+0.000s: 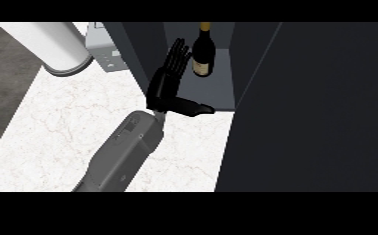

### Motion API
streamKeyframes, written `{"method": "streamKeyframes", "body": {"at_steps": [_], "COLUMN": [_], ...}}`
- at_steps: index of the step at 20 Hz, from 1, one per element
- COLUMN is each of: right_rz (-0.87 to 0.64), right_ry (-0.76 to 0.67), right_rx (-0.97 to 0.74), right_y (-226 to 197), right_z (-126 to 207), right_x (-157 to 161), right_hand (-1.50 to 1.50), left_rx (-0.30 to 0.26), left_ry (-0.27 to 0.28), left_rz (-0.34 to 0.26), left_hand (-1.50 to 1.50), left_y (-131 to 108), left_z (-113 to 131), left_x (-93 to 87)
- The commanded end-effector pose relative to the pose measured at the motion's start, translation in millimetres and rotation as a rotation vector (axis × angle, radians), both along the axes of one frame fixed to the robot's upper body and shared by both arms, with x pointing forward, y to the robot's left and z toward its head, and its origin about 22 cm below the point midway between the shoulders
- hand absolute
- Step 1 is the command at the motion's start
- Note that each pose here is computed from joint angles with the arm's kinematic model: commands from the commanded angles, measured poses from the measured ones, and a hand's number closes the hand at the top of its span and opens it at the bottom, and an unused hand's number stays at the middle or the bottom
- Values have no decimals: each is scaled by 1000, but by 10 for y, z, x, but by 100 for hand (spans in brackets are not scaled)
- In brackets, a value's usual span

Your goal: Pick up the wine, place it into the cabinet and close the cabinet

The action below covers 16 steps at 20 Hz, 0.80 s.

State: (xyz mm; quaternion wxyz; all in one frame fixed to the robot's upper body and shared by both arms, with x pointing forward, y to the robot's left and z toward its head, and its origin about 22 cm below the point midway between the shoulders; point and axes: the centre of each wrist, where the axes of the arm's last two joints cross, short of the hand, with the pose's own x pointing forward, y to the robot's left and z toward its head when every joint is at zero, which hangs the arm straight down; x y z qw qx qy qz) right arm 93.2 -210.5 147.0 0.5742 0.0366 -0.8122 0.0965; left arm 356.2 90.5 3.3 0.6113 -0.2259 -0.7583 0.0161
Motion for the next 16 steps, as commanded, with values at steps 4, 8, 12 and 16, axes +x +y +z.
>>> {"method": "streamKeyframes", "body": {"at_steps": [4, 8, 12, 16], "right_rz": [44, 51, 64, 134], "right_ry": [-25, -29, -31, -23], "right_rx": [68, 83, 46, -8], "right_y": [-23, -5, -14, -41], "right_z": [434, 453, 499, 501], "right_x": [-330, -342, -316, -313], "right_hand": [-150, -150, -150, -150], "left_rx": [-37, -40, -83, -103], "left_ry": [36, 14, 37, 49], "left_rz": [0, 7, 20, 24], "left_hand": [-150, -150, -150, -150], "left_y": [65, 440, 441, 762], "left_z": [-180, -161, 5, -263], "left_x": [-644, -829, -964, -1304]}}
